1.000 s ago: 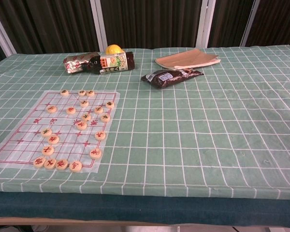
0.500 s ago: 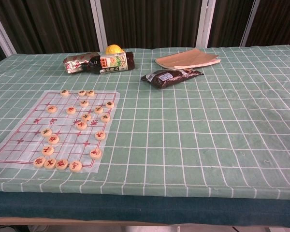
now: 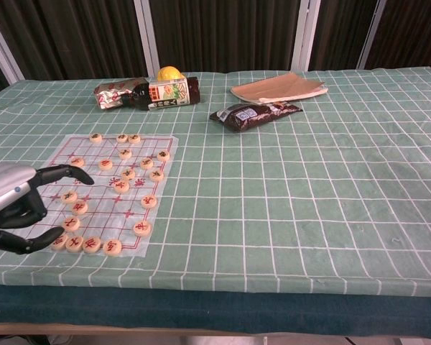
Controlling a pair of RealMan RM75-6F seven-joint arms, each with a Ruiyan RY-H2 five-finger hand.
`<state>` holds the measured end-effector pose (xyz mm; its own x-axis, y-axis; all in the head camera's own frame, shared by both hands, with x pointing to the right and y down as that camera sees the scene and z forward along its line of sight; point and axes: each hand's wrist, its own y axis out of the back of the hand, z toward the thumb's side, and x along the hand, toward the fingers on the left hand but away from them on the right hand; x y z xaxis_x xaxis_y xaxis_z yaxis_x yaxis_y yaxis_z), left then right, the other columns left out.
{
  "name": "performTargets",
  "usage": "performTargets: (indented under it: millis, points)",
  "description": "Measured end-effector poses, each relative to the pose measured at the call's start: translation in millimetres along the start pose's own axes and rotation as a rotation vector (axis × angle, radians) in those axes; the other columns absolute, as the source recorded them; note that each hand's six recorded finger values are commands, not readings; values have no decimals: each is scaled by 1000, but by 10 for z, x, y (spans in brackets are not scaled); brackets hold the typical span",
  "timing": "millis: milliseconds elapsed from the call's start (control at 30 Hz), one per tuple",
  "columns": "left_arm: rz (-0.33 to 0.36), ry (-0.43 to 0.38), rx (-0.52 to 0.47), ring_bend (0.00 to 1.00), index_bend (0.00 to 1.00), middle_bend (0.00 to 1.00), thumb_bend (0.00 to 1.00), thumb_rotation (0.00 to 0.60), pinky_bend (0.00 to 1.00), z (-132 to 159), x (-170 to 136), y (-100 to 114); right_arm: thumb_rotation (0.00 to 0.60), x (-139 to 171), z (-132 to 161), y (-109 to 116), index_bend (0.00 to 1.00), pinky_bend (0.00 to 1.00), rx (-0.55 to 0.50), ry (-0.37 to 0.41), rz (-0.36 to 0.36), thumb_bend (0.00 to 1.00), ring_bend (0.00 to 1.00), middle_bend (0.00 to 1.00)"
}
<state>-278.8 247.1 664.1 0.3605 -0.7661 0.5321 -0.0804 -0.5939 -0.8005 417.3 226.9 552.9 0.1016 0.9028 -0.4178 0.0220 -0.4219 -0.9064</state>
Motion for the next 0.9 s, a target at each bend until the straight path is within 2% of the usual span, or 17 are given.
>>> performTargets:
  millis: [200, 400, 500, 900]
  points:
    - [6, 29, -47, 1000, 349, 1000, 366, 600, 1000, 190, 302, -32, 600, -14, -11, -6, 0, 0, -1, -4, 4, 108, 0, 0]
    - [-69, 37, -82, 1000, 407, 1000, 358, 600, 1000, 410, 535, -184, 600, -11, -7, -3, 0, 0, -1, -2, 3, 108, 0, 0]
    - [-81, 26, -65, 1000, 437, 1000, 357, 600, 1000, 531, 608, -210, 600, -15, -4, -14, 0, 0, -2, -1, 9, 109, 0, 0]
    - [-114, 58, 7, 1000, 398, 1000, 348, 600, 1000, 629, 769, -279, 600, -20, -21, -6, 0, 0, -10, -2, 11, 108, 0, 0]
